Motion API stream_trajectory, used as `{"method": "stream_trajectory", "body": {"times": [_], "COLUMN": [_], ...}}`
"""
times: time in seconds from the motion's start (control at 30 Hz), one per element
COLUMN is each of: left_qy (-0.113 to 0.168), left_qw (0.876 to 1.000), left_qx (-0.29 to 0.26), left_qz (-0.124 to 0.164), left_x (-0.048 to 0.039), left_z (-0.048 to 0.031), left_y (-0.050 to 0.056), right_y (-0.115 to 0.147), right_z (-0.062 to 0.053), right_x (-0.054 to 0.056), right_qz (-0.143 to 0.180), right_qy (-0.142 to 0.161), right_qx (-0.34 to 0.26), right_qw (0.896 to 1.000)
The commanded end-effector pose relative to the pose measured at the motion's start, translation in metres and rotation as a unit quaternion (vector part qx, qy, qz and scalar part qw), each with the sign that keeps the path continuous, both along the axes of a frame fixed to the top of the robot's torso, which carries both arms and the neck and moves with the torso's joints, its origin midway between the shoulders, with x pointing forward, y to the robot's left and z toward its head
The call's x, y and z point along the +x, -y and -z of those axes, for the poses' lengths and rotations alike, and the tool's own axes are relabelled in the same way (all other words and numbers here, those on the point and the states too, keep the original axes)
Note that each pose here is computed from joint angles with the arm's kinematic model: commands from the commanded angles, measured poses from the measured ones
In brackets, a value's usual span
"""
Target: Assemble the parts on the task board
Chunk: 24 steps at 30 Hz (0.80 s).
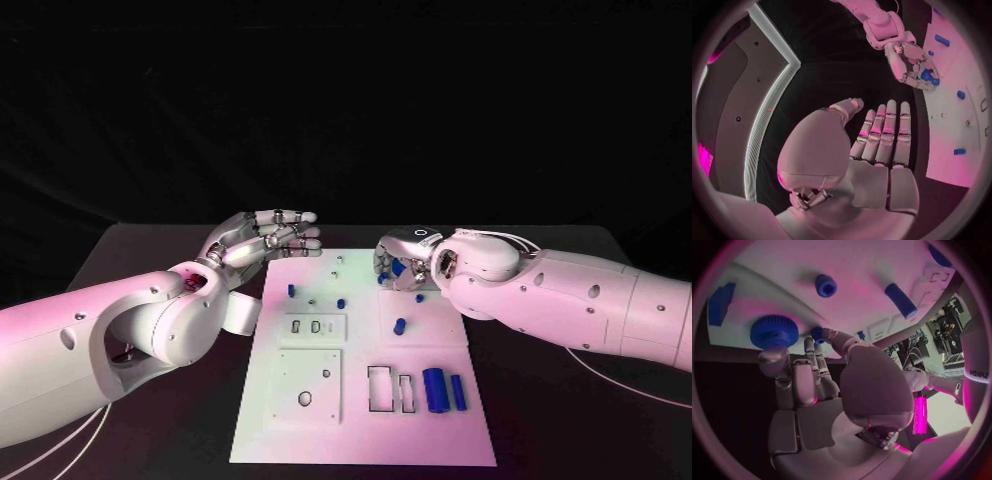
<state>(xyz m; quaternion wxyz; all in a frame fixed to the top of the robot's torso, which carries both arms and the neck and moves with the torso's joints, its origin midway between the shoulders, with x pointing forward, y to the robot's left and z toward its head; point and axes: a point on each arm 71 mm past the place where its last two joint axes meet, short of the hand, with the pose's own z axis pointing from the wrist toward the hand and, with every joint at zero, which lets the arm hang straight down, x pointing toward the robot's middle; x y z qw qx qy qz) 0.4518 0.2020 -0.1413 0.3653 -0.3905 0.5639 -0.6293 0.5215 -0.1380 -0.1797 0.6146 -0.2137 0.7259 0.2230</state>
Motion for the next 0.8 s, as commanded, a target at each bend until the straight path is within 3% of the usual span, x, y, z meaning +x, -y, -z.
{"method": "stream_trajectory", "body": {"times": [0.03,0.2,0.43,0.8], "left_qy": [-0.001,-0.001,0.0,0.005], "left_qw": [1.0,1.0,1.0,1.0], "left_qx": [-0.005,-0.005,-0.005,-0.005], "left_qz": [0.013,0.014,0.012,0.007], "left_x": [-0.0006,-0.0007,-0.0005,0.0009], "left_z": [-0.0012,-0.0015,-0.0018,-0.0024], "left_y": [0.003,0.003,0.002,0.0], "right_y": [-0.001,-0.001,0.0,-0.014], "right_z": [0.002,0.001,-0.007,-0.016], "right_x": [0.0,0.0,0.0,-0.002], "right_qz": [0.0,0.003,0.006,0.005], "right_qy": [-0.006,0.001,0.045,0.08], "right_qx": [-0.01,-0.004,0.034,0.071], "right_qw": [1.0,1.0,0.998,0.994]}}
